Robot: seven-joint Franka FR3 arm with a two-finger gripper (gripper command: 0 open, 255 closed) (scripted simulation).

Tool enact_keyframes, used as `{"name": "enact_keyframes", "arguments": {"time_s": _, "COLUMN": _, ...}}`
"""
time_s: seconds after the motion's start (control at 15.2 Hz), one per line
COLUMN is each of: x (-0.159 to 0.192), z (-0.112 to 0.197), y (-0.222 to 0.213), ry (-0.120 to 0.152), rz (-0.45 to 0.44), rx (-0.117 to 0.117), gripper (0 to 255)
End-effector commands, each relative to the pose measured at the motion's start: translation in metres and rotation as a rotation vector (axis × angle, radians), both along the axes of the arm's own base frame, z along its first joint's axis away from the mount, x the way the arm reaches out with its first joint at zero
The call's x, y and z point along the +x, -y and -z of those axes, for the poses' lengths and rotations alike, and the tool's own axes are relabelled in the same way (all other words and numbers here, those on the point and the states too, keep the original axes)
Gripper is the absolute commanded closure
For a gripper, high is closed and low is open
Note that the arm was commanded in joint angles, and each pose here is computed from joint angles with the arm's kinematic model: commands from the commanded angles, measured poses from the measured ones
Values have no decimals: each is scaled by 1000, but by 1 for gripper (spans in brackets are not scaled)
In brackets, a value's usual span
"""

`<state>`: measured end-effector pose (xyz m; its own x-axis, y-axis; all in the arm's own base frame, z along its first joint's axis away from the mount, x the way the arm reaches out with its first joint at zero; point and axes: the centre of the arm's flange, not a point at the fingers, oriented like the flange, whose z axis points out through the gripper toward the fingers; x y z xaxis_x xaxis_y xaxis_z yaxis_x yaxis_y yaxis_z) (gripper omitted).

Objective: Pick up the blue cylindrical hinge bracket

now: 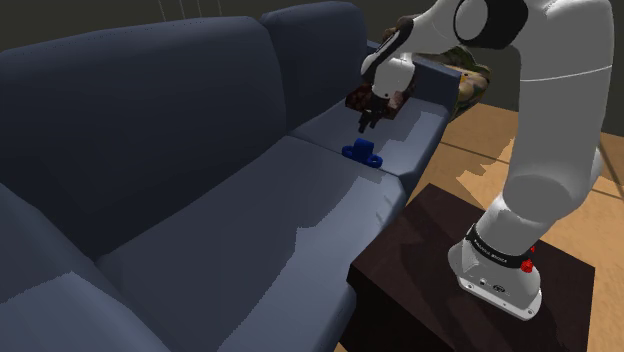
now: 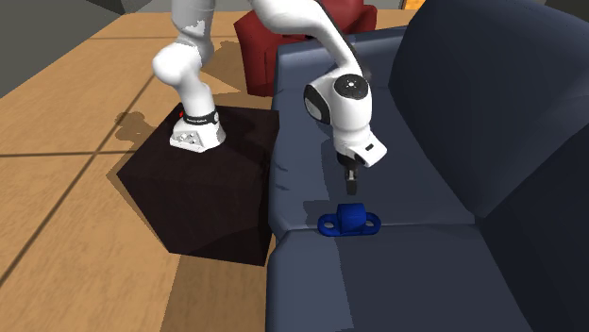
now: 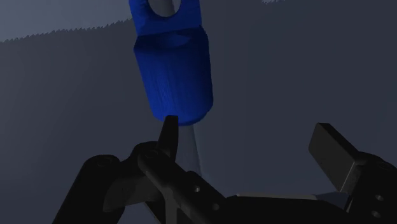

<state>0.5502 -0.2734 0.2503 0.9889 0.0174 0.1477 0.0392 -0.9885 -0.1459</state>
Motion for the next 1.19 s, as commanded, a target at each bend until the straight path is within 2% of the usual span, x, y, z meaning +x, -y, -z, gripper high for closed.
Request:
{"name": "enact_keyframes", "arguments": {"time_s": 0.0, "x": 16, "z": 19, "y": 13, "ry": 15, "rz": 7, "rx": 12, "gripper": 0}}
{"name": "enact_keyframes", "arguments": {"time_s": 0.33, "x": 51, "z": 56, "y": 41, "ry": 44, "rz": 20, "rx": 36, "gripper": 0}}
{"name": "enact_keyframes", "arguments": {"time_s": 0.92, "x": 51, "z": 96, "y": 41, "ry": 44, "rz": 20, "rx": 36, "gripper": 0}}
{"name": "enact_keyframes", "arguments": {"time_s": 0.99, "x": 51, "z": 96, "y": 41, "ry": 44, "rz": 20, "rx": 36, "gripper": 255}}
{"name": "enact_keyframes", "arguments": {"time_s": 1.12, "x": 51, "z": 97, "y": 41, "ry": 44, "rz": 20, "rx": 36, "gripper": 255}}
